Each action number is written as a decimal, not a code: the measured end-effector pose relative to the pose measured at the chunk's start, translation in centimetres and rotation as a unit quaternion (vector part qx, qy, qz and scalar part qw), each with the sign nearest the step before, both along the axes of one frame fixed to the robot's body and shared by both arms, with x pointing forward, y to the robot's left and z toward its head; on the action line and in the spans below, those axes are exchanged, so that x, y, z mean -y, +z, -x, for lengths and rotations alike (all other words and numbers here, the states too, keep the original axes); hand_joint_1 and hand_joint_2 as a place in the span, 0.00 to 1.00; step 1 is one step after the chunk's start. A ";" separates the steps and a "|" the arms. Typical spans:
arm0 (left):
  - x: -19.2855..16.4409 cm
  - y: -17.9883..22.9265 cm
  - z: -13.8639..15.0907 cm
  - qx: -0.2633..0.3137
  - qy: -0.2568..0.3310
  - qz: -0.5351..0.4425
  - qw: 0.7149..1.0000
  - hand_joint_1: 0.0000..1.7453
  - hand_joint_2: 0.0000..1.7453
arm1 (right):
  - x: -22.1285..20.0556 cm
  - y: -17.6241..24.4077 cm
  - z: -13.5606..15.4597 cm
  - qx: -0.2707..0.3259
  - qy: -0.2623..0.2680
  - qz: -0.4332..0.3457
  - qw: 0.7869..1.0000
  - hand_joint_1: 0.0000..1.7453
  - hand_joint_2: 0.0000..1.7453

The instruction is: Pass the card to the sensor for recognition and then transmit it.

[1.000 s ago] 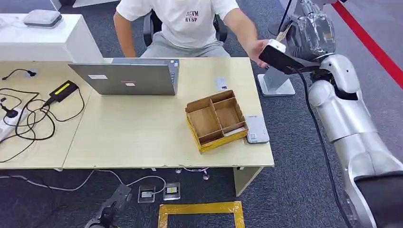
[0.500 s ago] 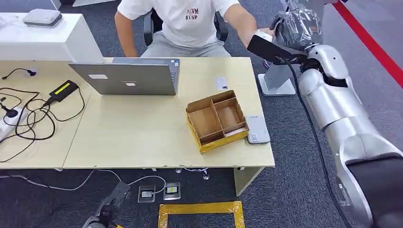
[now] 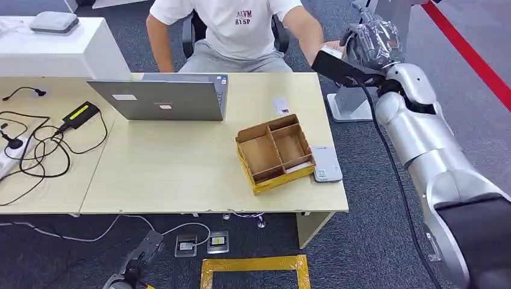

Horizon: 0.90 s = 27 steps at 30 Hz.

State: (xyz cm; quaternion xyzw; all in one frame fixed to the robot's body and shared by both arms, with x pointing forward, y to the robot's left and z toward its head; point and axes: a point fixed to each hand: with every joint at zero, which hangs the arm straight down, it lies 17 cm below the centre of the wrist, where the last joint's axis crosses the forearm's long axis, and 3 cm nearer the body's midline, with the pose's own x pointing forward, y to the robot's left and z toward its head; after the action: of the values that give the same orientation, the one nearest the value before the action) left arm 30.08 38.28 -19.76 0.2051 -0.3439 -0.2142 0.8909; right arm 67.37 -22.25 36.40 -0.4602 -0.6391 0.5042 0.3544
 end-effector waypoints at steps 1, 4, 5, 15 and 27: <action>0.0 0.0 0.0 0.000 0.000 0.000 1.000 0.00 0.00 | 0.1 -0.1 0.0 -0.001 -0.001 0.000 1.000 1.00 1.00; 0.0 0.0 0.0 0.000 0.000 0.000 1.000 0.00 0.00 | 0.2 -0.4 0.0 -0.004 -0.002 0.001 1.000 0.56 1.00; 0.0 0.0 0.0 0.000 0.000 0.000 1.000 0.00 0.00 | 0.2 -0.4 -0.1 -0.005 -0.003 0.001 1.000 0.24 1.00; -0.1 -0.1 0.1 -0.005 0.000 -0.002 1.000 0.00 0.00 | 0.3 -1.1 -0.1 -0.003 -0.009 0.008 1.000 0.00 1.00; -0.3 -0.1 0.2 -0.006 0.002 -0.006 1.000 0.00 0.00 | 0.5 1.2 0.4 0.059 0.009 0.005 0.998 0.00 0.00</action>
State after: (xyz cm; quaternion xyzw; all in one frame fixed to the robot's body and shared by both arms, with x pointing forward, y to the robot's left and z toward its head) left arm 29.85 38.60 -19.88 0.2101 -0.3371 -0.2160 0.8920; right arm 66.98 -22.71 37.64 -0.4848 -0.6606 0.4824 0.3096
